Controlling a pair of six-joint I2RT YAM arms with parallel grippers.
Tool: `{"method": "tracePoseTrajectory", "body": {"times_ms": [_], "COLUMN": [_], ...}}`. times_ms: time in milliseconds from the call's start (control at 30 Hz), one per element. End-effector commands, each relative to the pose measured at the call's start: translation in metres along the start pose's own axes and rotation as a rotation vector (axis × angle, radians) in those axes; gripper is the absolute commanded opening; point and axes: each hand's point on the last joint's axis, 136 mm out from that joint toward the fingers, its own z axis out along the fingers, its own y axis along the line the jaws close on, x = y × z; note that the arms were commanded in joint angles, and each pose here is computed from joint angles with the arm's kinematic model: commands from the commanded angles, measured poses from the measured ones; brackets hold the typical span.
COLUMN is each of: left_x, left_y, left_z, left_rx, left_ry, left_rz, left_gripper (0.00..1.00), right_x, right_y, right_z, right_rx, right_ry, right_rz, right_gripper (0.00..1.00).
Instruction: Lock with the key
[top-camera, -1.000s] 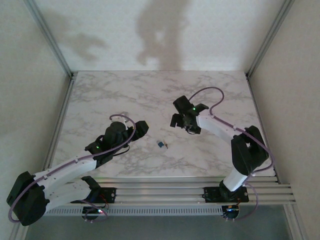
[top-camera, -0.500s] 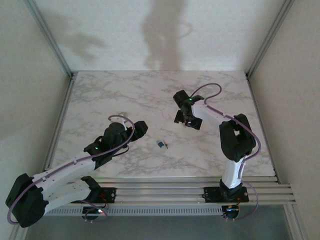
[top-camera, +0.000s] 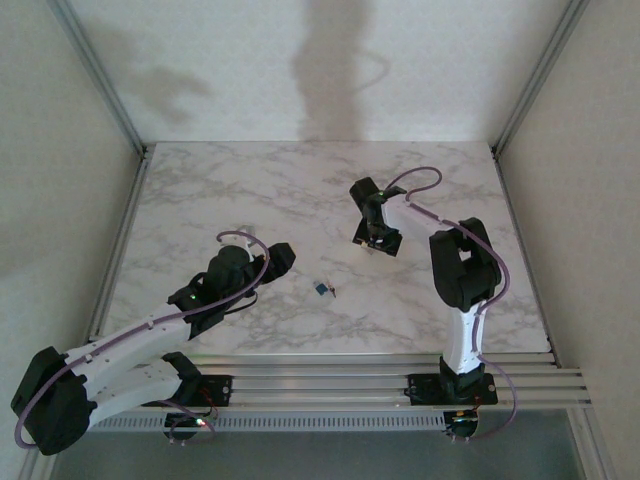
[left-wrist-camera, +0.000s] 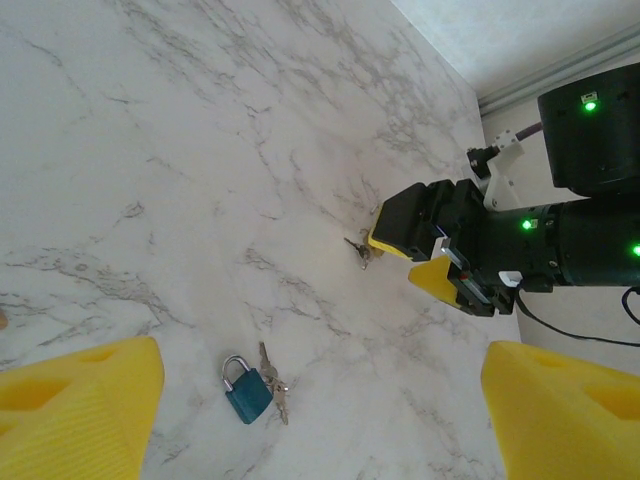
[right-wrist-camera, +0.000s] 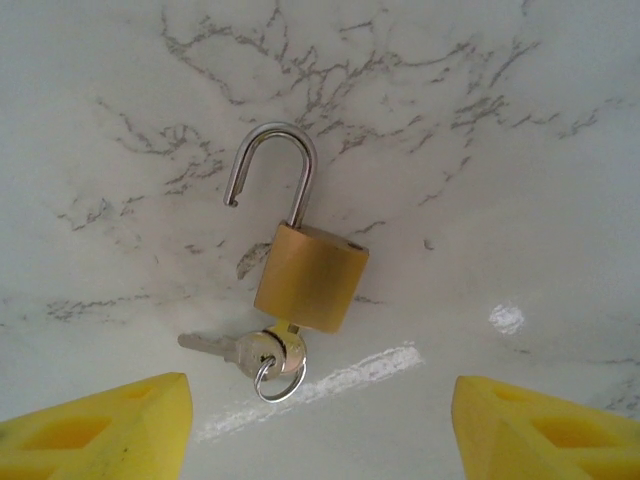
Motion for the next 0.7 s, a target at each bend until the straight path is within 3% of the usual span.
{"method": "tracePoseTrajectory", "body": {"times_ms": [0,333,667], "left_x": [0.001,0.000,0.000], "left_y": [0.004,0.006,0.007], "left_z": [0.001,0.004,0.006], "left_rx": [-0.017,-0.031,-0.043], "left_ry": [-0.010,-0.011,-0.009], "left_rz": [0.027,0.030,0.039], "left_gripper": [0.82,0.82,0.82], "right_x": [-0.005,-0.011,-0.014], "right_y": [0.004,0.007,0.008], "right_z": [0.004,0.019,0.031], "right_rx": [-0.003,-0.001,-0.005], "right_ry": [0.011,0.025,0.043], "right_rz": [0.003,-0.007,-0.017], "right_gripper": [0.65,0.61,0.48]}}
